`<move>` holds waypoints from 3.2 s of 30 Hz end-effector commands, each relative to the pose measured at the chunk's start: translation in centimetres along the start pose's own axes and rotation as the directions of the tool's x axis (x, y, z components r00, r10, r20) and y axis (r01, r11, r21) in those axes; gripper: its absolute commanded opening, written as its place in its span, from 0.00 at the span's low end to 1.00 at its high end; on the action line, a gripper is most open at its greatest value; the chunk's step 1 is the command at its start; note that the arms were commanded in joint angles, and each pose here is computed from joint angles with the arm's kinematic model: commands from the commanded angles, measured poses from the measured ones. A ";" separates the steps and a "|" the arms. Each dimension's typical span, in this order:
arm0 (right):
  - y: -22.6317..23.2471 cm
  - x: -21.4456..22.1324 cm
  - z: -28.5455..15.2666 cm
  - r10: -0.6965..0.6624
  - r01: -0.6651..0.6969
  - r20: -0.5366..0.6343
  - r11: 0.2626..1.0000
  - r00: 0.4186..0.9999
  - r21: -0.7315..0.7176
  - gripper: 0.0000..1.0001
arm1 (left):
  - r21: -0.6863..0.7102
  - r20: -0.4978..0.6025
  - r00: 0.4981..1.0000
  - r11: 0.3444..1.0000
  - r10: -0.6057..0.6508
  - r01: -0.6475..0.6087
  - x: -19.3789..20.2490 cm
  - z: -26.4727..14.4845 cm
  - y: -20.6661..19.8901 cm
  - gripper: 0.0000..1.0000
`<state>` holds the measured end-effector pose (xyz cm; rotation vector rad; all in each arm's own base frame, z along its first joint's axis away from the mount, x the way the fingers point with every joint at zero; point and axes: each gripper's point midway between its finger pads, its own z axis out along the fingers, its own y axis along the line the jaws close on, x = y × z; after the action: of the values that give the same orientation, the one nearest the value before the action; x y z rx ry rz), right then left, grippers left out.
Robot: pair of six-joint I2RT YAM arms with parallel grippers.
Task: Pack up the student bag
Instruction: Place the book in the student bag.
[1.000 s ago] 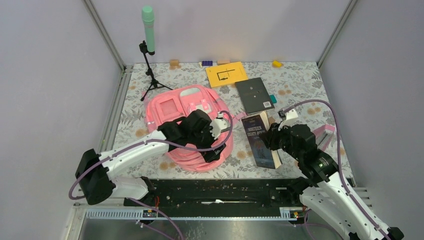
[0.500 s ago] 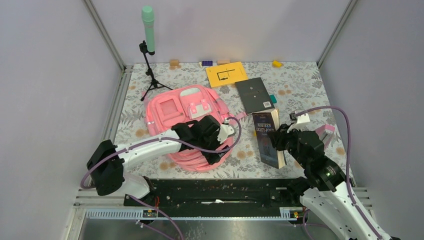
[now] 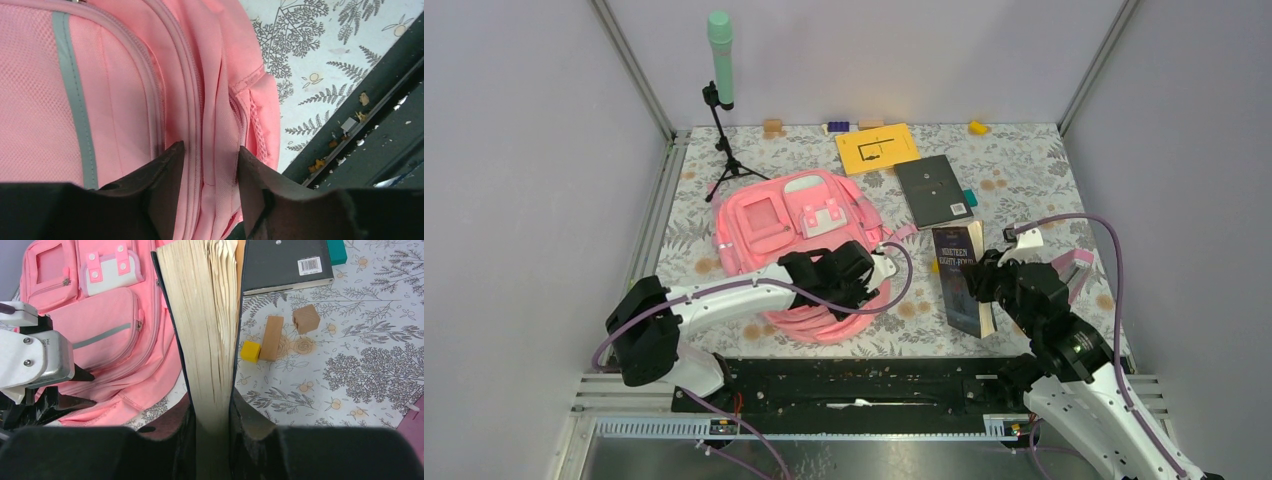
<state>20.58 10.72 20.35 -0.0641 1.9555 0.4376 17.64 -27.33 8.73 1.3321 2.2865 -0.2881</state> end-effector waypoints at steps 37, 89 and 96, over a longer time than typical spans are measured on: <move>13.8 1.1 0.1 0.489 -0.645 -0.435 0.670 0.756 -0.368 0.00 | -0.485 0.659 0.743 0.819 0.113 0.306 -12.6 -20.5 10.2 0.00; 23.3 1.9 23.7 0.647 -0.681 -0.214 0.693 0.732 -0.236 0.00 | -0.365 0.747 0.662 0.869 0.060 0.333 -11.4 -21.4 9.2 0.00; 23.1 3.1 25.8 0.580 -0.606 -0.175 0.759 0.795 -0.236 0.00 | -0.359 0.756 0.652 0.872 0.062 0.333 -11.3 -21.8 9.2 0.00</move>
<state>33.84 40.40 11.11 0.4535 2.1318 1.1685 24.04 -21.59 28.23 0.7235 1.7197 -0.0955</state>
